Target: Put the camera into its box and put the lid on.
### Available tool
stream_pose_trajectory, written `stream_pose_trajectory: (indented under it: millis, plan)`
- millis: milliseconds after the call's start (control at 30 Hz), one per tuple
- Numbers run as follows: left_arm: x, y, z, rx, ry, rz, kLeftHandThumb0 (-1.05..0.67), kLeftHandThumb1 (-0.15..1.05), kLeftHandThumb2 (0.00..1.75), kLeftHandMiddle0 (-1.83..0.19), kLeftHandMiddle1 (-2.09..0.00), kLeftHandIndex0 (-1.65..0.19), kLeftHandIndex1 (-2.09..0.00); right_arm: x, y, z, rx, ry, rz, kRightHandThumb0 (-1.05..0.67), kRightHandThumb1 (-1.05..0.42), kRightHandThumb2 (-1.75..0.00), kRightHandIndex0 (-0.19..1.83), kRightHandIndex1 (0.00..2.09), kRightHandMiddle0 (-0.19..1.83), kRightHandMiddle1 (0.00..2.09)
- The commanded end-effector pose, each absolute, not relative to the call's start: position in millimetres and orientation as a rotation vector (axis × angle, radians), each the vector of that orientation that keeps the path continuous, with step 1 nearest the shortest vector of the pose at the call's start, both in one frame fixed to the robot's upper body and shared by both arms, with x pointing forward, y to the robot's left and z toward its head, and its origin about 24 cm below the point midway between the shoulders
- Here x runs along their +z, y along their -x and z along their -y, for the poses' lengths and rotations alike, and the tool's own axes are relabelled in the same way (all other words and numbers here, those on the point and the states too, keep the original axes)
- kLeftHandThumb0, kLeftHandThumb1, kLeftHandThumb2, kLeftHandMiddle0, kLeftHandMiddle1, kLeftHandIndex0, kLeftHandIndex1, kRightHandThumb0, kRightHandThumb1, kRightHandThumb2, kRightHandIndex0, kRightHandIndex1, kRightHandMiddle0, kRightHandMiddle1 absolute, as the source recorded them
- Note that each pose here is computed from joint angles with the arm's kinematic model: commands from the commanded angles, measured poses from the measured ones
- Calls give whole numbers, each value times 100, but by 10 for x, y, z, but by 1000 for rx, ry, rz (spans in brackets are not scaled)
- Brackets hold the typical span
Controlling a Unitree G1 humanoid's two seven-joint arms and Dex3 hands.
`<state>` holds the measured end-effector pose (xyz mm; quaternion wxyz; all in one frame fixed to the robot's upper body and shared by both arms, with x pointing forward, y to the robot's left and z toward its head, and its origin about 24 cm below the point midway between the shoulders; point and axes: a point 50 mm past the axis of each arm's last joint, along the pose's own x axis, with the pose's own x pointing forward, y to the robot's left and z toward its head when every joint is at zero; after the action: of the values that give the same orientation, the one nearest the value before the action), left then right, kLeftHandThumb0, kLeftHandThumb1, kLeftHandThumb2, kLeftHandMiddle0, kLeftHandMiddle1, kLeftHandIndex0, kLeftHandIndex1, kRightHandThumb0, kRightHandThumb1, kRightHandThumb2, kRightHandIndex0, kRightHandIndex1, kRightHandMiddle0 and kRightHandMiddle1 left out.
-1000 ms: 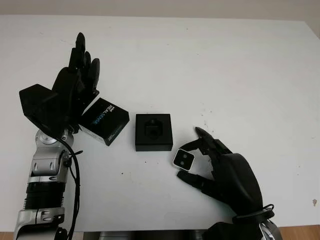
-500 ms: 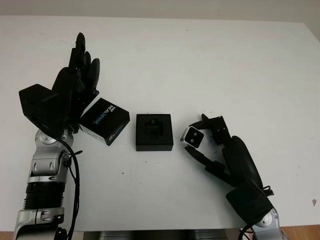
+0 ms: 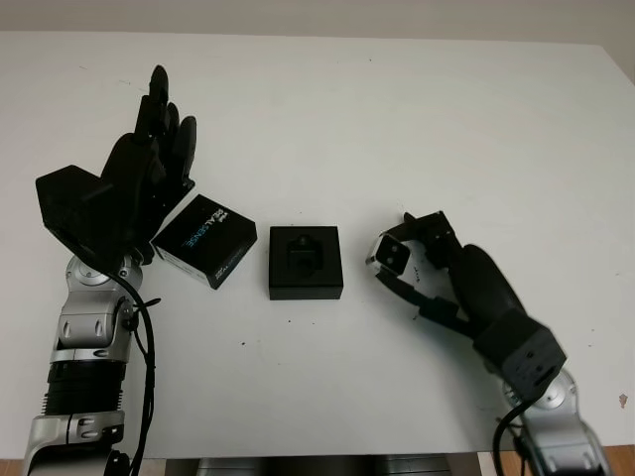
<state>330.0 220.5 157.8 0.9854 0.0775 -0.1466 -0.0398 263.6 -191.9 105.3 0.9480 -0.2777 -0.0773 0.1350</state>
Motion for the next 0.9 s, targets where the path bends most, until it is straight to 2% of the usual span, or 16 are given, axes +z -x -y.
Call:
stream_pose_trajectory:
  millis: [0,167,300,867]
  plan:
    - [1651,-3312,-2189,-80,-168,319,-78,105,57,19,0,19,0,1201,-2716,1931,294,589,180,-45,-105,-25,15,4,22,198]
    - [1651,-3302,-2185,-80,-170,322,-78,105,57,19,0,19,0,1424,-2868,1891,370,661,234,-48,-105,-25,15,4,27,197]
    - [1651,-3300,-2185,-79,-171,318,-78,105,57,19,0,19,0,1493,-2960,1842,414,665,259,-49,-105,-23,17,6,32,192]
    - [1637,-3287,-2194,-78,-179,316,-78,105,58,19,0,19,0,1456,-3218,1606,556,579,296,-58,-105,-26,14,5,41,190]
